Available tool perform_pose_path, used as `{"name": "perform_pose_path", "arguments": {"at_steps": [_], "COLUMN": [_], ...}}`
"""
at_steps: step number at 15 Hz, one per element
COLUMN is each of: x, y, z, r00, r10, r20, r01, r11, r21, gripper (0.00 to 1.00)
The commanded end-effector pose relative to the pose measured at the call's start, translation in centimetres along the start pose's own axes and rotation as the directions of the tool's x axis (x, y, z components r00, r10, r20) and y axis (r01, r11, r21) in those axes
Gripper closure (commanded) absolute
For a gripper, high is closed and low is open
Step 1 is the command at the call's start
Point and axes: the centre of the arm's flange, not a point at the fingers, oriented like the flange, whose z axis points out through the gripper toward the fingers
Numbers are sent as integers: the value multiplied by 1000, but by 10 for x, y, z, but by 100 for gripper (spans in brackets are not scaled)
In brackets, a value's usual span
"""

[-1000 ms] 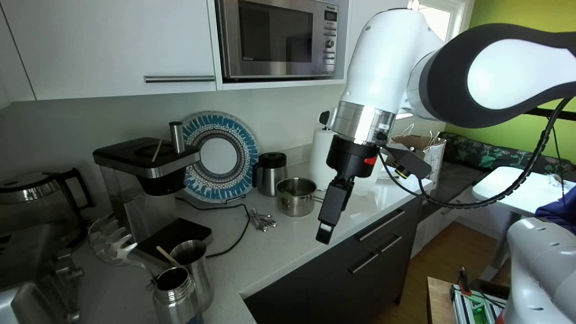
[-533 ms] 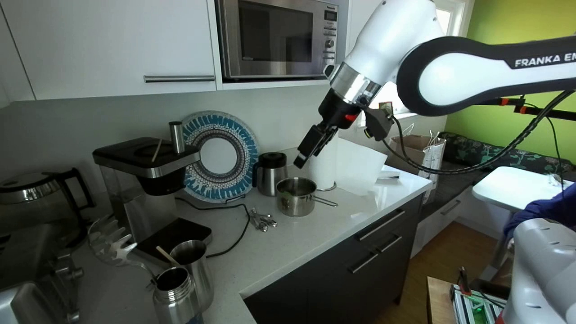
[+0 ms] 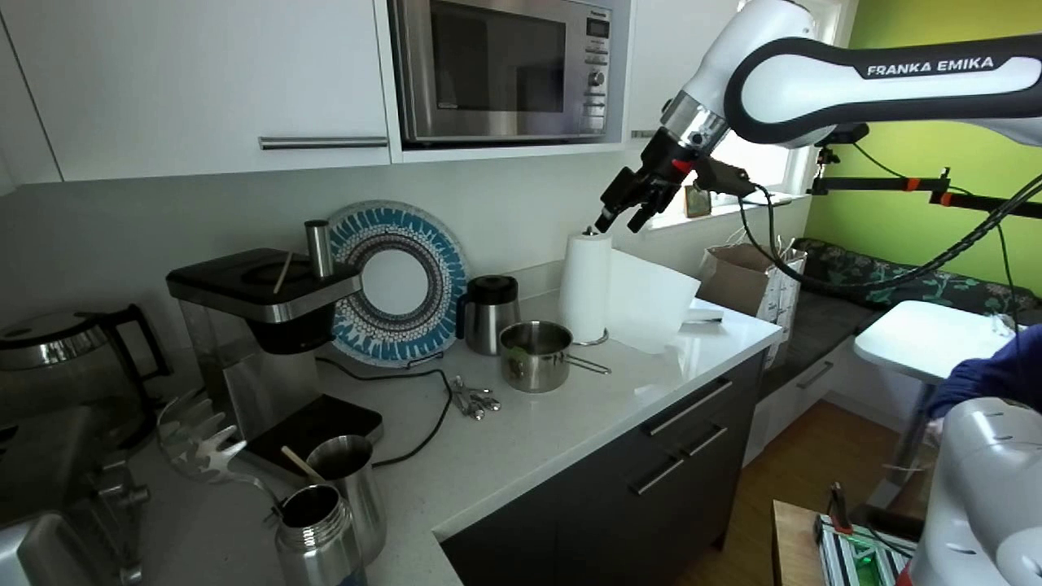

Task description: Move the paper towel to the left

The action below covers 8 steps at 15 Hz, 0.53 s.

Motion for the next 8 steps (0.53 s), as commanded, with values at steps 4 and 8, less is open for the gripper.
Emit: {"name": "perform_pose_path", "arguments": {"at_steps": [4, 8], "x": [0, 50], "y": [7, 82], "z": [-5, -18], "r00": [999, 965], "r10": [32, 175], "r20": [-5, -195], "r01": [-32, -178], "r11": [999, 984], "r21": [-2, -2], "gripper": [0, 0]}}
